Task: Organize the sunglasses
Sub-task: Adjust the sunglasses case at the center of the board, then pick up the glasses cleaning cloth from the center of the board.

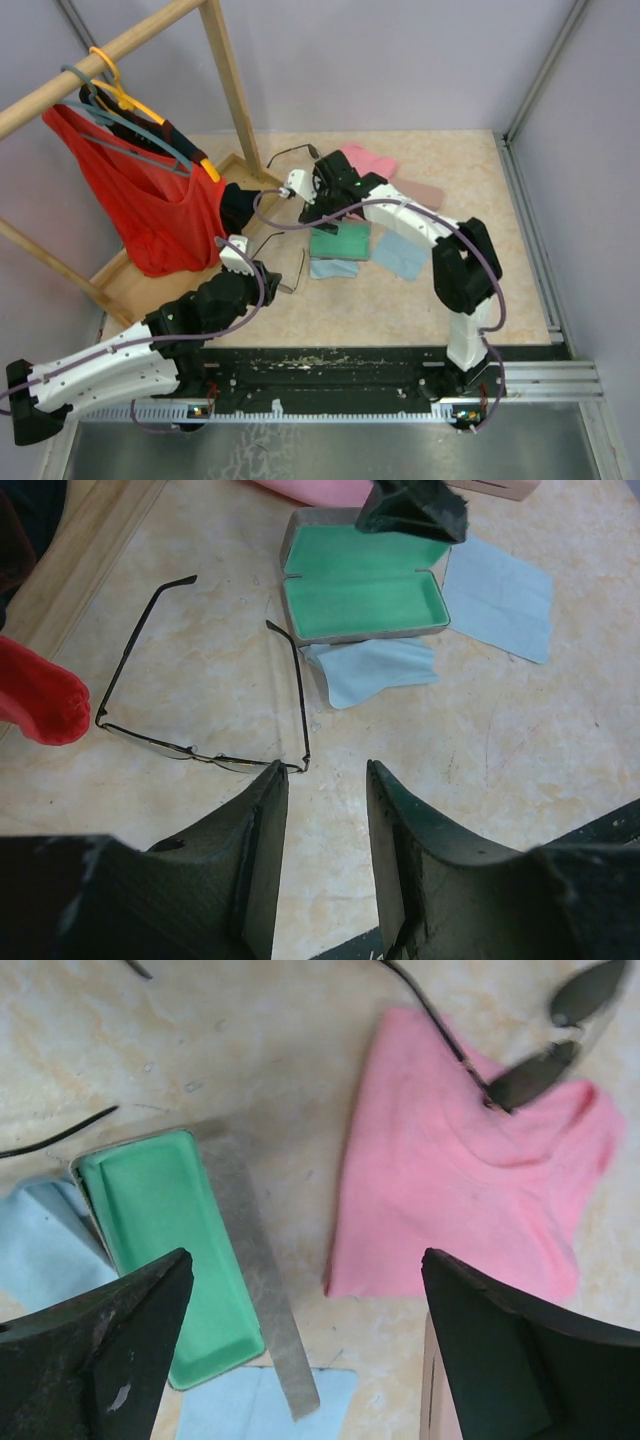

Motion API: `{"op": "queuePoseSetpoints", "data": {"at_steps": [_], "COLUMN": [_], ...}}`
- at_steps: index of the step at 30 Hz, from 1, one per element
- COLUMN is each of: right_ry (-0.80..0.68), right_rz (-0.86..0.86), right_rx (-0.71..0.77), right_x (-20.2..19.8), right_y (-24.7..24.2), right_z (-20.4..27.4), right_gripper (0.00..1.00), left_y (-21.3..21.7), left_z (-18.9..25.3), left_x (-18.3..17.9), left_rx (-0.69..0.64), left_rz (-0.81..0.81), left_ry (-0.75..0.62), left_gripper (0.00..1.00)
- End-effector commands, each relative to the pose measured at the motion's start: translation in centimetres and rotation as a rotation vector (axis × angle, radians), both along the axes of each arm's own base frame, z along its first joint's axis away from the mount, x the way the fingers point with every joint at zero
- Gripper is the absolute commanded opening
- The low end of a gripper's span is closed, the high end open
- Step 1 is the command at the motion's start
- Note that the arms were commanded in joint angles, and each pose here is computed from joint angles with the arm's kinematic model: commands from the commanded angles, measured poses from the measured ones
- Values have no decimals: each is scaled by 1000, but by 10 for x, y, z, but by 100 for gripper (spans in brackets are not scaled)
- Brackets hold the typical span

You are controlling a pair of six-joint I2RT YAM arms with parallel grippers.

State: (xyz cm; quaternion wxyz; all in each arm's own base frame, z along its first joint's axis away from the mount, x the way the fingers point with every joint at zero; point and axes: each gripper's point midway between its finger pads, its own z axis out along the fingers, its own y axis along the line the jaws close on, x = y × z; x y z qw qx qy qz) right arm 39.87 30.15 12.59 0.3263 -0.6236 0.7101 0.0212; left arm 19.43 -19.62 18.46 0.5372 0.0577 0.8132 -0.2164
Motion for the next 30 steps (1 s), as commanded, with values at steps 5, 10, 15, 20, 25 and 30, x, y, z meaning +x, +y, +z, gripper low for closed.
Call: {"op": "queuePoseSetpoints", "data": {"at_steps": [5,10,15,20,25,30], "right_ry": [-357,-168,72,84,181,210], "right_rz": [-439,-645,-1000,-1367,-1578,-1660], "right_rx": [637,778,885,884,860,730], "right_x": [1,-37,-58,-74,-83,-79], "right_y": [-28,-66,-120,-189,-229,-238], "right_z": [174,166,115,63,7,-27], "right_gripper": [99,99,99,99,98,86], "left_y": [-4,-15,-22,-26,-26,-21], "left_z": [15,19,13,-4,-2,-3], "left_x": [8,13,27,38,38,37], "left_rx": [17,21,13,5,4,14], "left_rz": [0,-34,-68,-97,-103,-93], "left_ry": [-37,-31,20,102,96,91], "left_gripper": [47,49,50,50,50,50]}}
